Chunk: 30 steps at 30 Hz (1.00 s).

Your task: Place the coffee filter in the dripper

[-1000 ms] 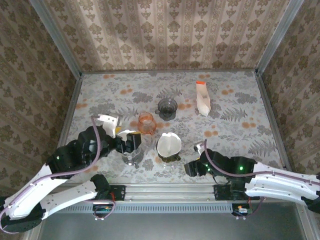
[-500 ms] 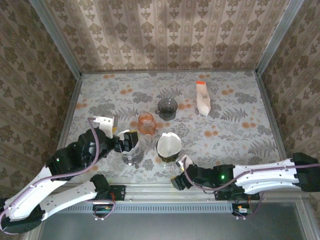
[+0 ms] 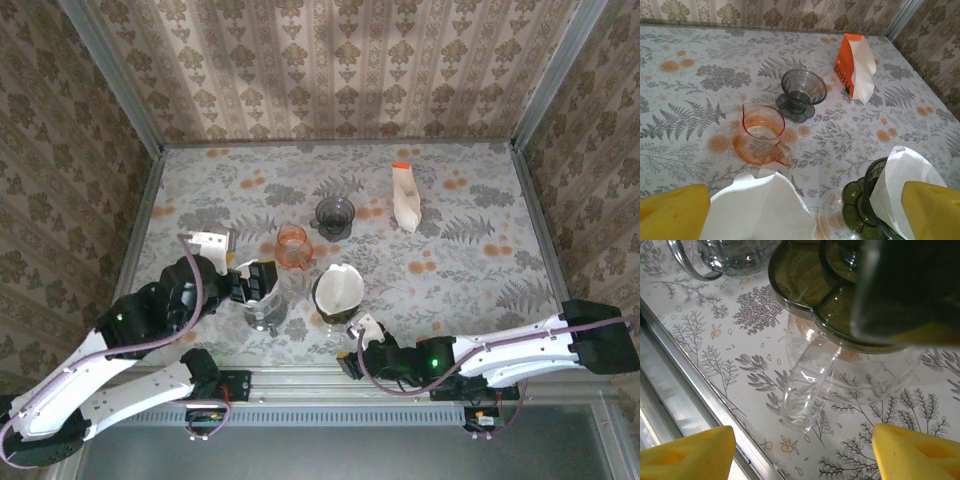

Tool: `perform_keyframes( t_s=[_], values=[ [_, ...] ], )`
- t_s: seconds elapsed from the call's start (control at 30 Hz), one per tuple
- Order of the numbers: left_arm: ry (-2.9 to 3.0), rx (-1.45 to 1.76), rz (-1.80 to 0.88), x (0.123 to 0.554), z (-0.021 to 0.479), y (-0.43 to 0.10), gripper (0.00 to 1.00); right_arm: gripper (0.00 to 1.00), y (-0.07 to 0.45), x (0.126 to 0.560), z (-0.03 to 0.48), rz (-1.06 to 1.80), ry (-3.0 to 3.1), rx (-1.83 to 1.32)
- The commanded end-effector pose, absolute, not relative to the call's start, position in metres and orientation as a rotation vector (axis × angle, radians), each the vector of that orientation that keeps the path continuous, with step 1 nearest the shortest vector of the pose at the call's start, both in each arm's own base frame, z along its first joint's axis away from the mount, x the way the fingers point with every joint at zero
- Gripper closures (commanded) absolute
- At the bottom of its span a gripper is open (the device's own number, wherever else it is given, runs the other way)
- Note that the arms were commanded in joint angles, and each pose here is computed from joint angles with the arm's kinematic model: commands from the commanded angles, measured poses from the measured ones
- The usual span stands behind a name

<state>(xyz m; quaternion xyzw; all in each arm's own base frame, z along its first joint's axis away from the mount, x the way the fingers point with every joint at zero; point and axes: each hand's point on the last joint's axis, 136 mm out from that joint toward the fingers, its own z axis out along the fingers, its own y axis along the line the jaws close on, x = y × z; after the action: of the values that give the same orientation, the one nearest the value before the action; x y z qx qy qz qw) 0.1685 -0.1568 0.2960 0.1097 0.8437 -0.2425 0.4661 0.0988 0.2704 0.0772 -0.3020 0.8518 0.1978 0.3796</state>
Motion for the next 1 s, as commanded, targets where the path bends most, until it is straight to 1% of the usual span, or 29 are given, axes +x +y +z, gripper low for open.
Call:
perform_keyframes(
  t_s=[0.0,0.27,0.5,0.7,0.83,0.97],
  values=[
    [2.08,0.246,-0.587,0.172,0.293,-0.157,0.01,0.25,0.263,0.103,0.079,0.478,2.152,-0.732],
    [2.122,0.396,-0.637,0.16,0.291,-0.18,0.13,0.23,0.244,0.106,0.097,0.48,2.11,-0.665],
    [2.15,0.609,-0.534,0.133,0.278,-0.201,0.22,0.24,0.211,0.123,0.135,0.49,2.016,-0.485],
    [2.275,0.661,-0.6,0.109,0.233,-0.209,0.38,0.24,0.188,0.135,0.154,0.478,1.957,-0.365],
    [2.292,0.67,-0.621,0.1,0.216,-0.215,0.43,0.24,0.186,0.137,0.162,0.477,1.935,-0.345],
    [2.241,0.663,-0.653,0.103,0.225,-0.22,0.42,0.24,0.192,0.133,0.156,0.478,1.959,-0.393]
  ],
)
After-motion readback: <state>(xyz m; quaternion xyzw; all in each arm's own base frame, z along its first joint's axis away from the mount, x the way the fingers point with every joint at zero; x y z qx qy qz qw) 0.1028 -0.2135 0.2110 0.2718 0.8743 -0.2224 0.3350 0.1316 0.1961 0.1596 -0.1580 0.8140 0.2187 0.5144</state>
